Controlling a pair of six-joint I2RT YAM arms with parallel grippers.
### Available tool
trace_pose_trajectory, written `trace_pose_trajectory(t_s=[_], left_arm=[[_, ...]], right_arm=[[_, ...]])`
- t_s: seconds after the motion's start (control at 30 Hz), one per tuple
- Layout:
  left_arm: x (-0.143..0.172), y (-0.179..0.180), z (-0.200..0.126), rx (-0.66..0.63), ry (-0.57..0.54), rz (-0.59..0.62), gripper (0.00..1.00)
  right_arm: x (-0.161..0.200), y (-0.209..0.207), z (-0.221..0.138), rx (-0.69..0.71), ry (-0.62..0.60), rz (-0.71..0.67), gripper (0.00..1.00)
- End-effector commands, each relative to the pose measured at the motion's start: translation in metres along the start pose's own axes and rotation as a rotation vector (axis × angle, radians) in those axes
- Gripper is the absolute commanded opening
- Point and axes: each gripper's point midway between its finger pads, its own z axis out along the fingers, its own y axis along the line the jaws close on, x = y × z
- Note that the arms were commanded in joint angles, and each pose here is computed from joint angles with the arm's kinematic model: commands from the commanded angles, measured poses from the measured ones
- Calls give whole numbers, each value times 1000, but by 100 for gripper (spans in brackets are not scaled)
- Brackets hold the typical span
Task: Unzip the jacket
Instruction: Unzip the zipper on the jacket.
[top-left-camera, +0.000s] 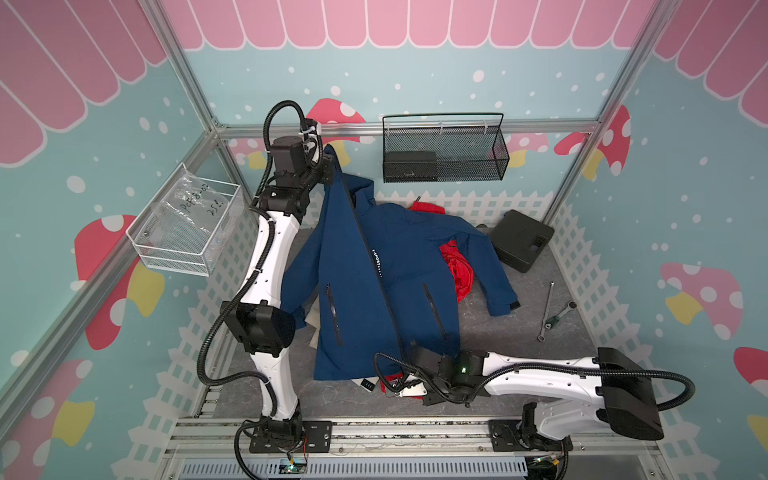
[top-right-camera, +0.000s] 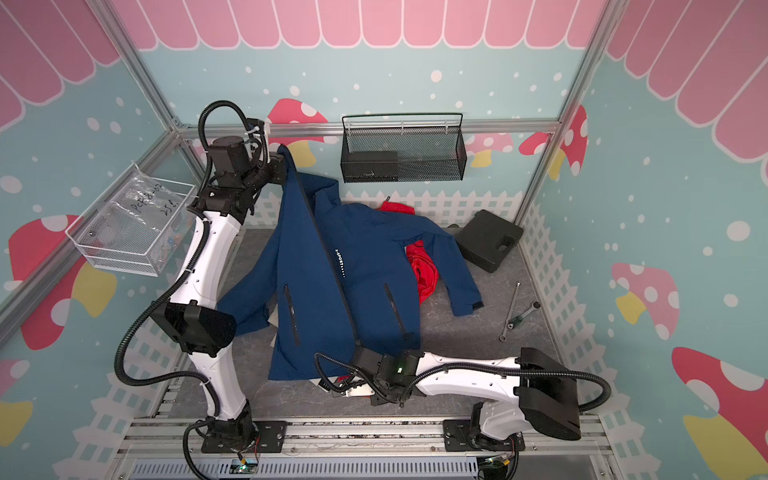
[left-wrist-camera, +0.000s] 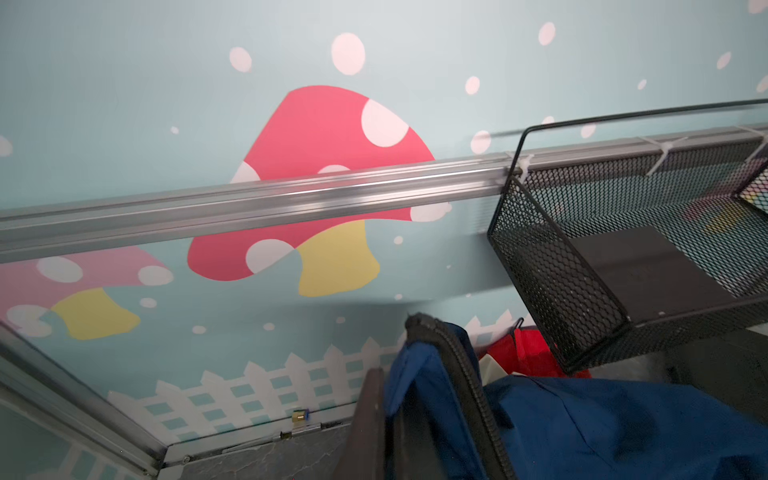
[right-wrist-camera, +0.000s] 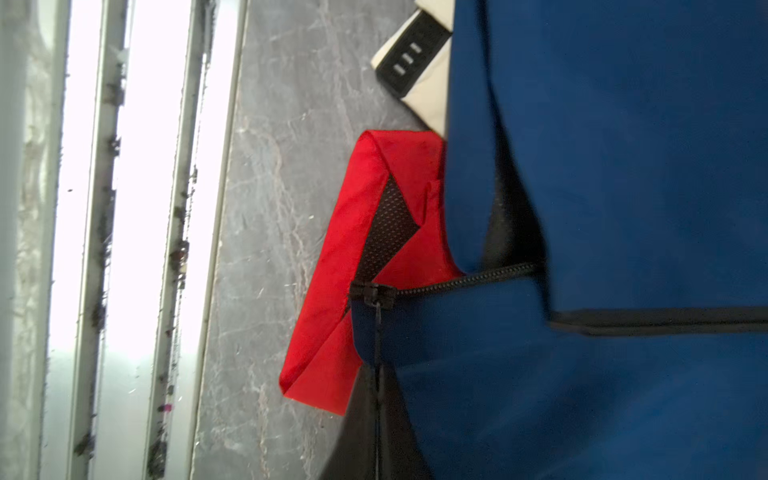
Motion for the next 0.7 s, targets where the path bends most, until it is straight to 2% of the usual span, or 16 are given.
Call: trace_pose_trajectory(t_s=[0.0, 0.2, 0.23, 0.27, 0.33, 0.37, 0.43, 0.53, 0.67], left_arm=[[-38, 12, -10, -60, -121, -8, 0], [-26, -11, -10, 64, -108, 14, 1], [-23, -13, -11, 68, -107, 17, 9], [-19, -12, -13, 58, -104, 17, 21], [-11, -9, -18, 35, -84, 14, 51], [-4, -6, -21, 18, -69, 7, 57], [5, -3, -33, -4, -52, -14, 67], [26, 3, -56, -48, -30, -76, 84], [77, 11, -92, -81, 61, -272, 87]], right_arm=[[7, 8, -3, -24, 19, -8, 0], [2, -12, -1, 41, 24, 57, 1], [0, -17, -1, 61, 23, 70, 12], [-3, -24, -1, 81, 15, 86, 30], [-13, -39, -5, 104, -25, 132, 55], [-19, -48, -8, 112, -59, 162, 71], [-31, -69, -18, 125, -136, 227, 85], [-43, -109, -41, 146, -281, 359, 93], [-29, -175, -75, 203, -428, 595, 94]])
